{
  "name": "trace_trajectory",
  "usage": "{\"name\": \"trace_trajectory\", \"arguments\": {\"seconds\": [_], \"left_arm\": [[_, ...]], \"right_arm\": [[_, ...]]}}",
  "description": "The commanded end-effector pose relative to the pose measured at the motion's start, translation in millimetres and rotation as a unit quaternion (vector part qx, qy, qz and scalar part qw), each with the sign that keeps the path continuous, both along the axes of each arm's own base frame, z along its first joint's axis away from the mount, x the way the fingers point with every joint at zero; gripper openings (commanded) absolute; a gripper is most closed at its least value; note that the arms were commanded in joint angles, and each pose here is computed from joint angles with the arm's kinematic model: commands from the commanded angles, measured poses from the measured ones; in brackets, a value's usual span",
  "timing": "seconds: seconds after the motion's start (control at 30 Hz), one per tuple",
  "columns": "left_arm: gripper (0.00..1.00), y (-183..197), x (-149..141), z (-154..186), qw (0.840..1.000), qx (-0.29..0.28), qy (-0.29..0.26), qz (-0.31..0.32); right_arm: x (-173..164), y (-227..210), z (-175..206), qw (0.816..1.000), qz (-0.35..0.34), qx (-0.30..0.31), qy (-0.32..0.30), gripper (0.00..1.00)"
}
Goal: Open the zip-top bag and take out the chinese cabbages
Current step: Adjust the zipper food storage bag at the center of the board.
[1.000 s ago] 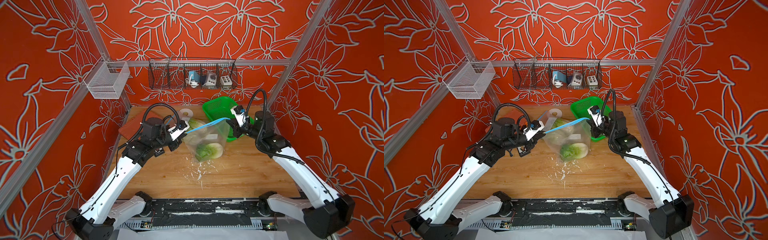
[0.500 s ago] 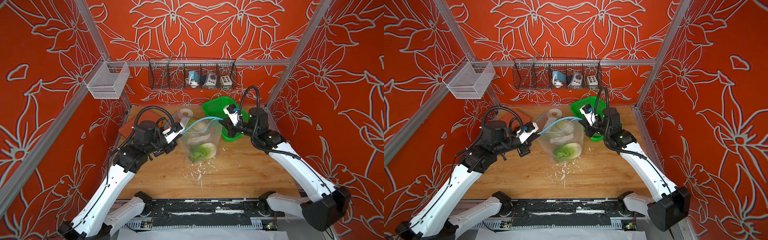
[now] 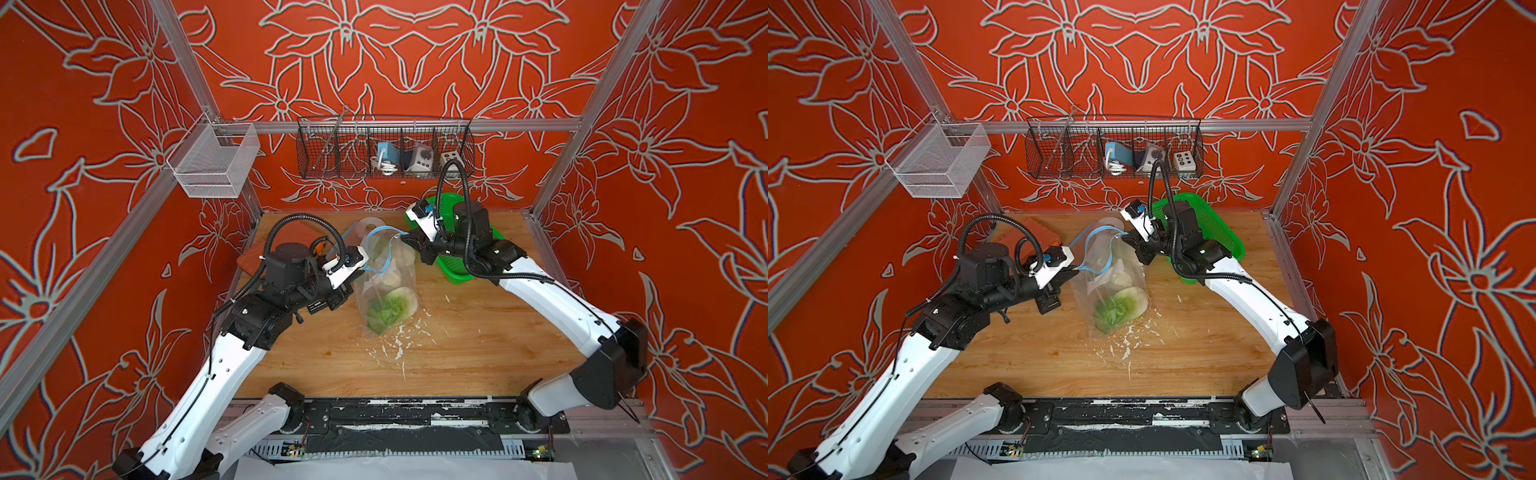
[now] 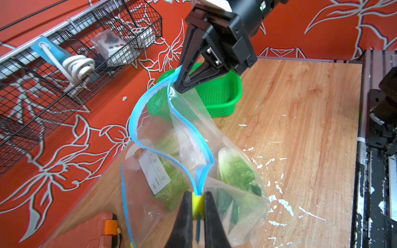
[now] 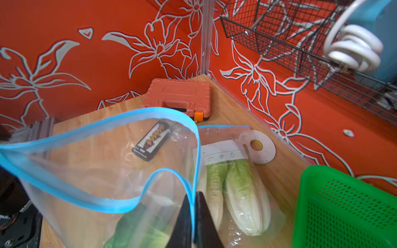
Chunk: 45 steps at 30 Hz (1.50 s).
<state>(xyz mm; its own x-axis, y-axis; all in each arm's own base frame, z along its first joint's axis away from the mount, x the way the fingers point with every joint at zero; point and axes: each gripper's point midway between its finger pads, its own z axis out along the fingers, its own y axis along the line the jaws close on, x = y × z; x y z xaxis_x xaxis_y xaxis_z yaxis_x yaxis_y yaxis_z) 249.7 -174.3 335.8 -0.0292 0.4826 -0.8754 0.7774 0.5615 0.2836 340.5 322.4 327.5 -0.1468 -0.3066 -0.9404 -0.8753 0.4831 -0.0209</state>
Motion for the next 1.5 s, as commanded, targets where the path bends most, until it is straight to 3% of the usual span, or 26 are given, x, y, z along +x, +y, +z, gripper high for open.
{"name": "trace_trajectory", "arguments": {"seconds": [0.0, 0.07, 0.17, 0.43, 0.57, 0.7, 1.1, 1.47], "left_arm": [[0.07, -14, 2, 0, 0.999, -0.036, 0.007, -0.03], [0.07, -19, 4, -4, 0.998, -0.048, 0.015, -0.037], [0.06, -26, 7, -5, 0.996, -0.065, 0.022, -0.048], [0.05, -42, 9, -9, 0.991, -0.094, 0.044, -0.085], [0.05, -42, 7, -14, 0.991, -0.092, 0.044, -0.089], [0.05, -43, 4, -18, 0.99, -0.093, 0.049, -0.098], [0.06, -44, -9, -21, 0.988, -0.091, 0.04, -0.119], [0.06, -41, -7, -31, 0.99, -0.082, 0.041, -0.11]], "right_arm": [[4, -25, 18, 0.997, -0.073, 0.015, -0.016, 0.55], [0, -48, 20, 0.992, -0.128, 0.013, -0.007, 0.69], [-17, -83, 25, 0.979, -0.2, 0.03, 0.022, 0.76], [-73, -124, 10, 0.933, -0.286, 0.151, 0.16, 0.77], [-83, -104, -15, 0.899, -0.267, 0.224, 0.267, 0.72], [-78, -80, -27, 0.88, -0.246, 0.24, 0.328, 0.68], [-53, -43, -48, 0.856, -0.238, 0.234, 0.396, 0.43], [-50, -42, -42, 0.853, -0.238, 0.245, 0.394, 0.53]]}}
